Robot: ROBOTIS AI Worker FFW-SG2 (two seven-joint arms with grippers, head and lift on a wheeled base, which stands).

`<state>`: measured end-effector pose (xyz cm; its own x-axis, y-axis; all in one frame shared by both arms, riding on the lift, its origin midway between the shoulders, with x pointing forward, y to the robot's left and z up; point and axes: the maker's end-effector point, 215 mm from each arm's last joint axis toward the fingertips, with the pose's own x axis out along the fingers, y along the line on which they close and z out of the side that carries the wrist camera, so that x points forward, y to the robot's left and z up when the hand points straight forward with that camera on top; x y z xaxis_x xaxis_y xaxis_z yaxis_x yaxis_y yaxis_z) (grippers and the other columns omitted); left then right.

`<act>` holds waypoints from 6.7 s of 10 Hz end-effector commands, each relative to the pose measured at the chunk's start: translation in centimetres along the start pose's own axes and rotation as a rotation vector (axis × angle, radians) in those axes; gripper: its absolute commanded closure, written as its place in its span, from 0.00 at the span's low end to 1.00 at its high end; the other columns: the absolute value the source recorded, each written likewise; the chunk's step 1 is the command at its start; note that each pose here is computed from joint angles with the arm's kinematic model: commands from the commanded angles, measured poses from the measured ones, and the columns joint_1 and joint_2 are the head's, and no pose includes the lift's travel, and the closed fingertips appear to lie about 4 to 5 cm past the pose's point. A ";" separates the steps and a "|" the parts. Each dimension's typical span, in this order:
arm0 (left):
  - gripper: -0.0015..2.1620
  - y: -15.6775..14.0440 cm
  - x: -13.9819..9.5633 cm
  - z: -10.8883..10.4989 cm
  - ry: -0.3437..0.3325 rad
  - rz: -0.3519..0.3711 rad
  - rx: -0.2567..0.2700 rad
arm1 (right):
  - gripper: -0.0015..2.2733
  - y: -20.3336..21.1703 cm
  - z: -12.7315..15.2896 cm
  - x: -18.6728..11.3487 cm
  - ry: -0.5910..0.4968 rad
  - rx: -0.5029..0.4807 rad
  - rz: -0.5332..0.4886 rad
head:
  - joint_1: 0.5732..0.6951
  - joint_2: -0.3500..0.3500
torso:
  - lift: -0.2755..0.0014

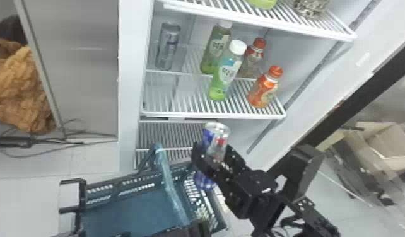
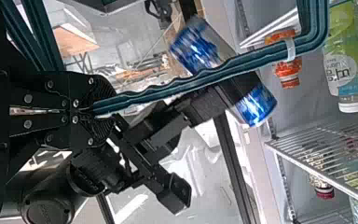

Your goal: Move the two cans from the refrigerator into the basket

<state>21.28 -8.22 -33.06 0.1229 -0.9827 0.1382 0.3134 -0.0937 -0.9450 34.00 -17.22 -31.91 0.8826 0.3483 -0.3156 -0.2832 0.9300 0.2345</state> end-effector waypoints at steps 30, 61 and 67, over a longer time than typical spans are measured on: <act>0.56 0.2 -0.2 0.1 -0.011 0.000 -0.010 | 0.05 -4.8 11.5 5.0 -0.450 -0.119 -0.037 | 1.00 0.00 | 0.00; 0.56 -0.1 0.5 0.2 0.002 -0.022 -0.016 | 0.02 -4.5 14.7 25.3 -0.440 -0.264 -0.050 | 1.00 0.07 | 0.00; 0.56 0.0 0.7 0.3 0.004 -0.024 -0.013 | 0.02 -5.0 14.4 28.3 -0.397 -0.263 -0.065 | 1.00 0.09 | 0.00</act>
<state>21.58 -8.79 -32.86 0.1114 -0.9810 0.1590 0.3025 -0.1189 -0.9457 65.51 -13.89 -28.76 0.9629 0.2610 0.0690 -0.2598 0.9653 -0.0252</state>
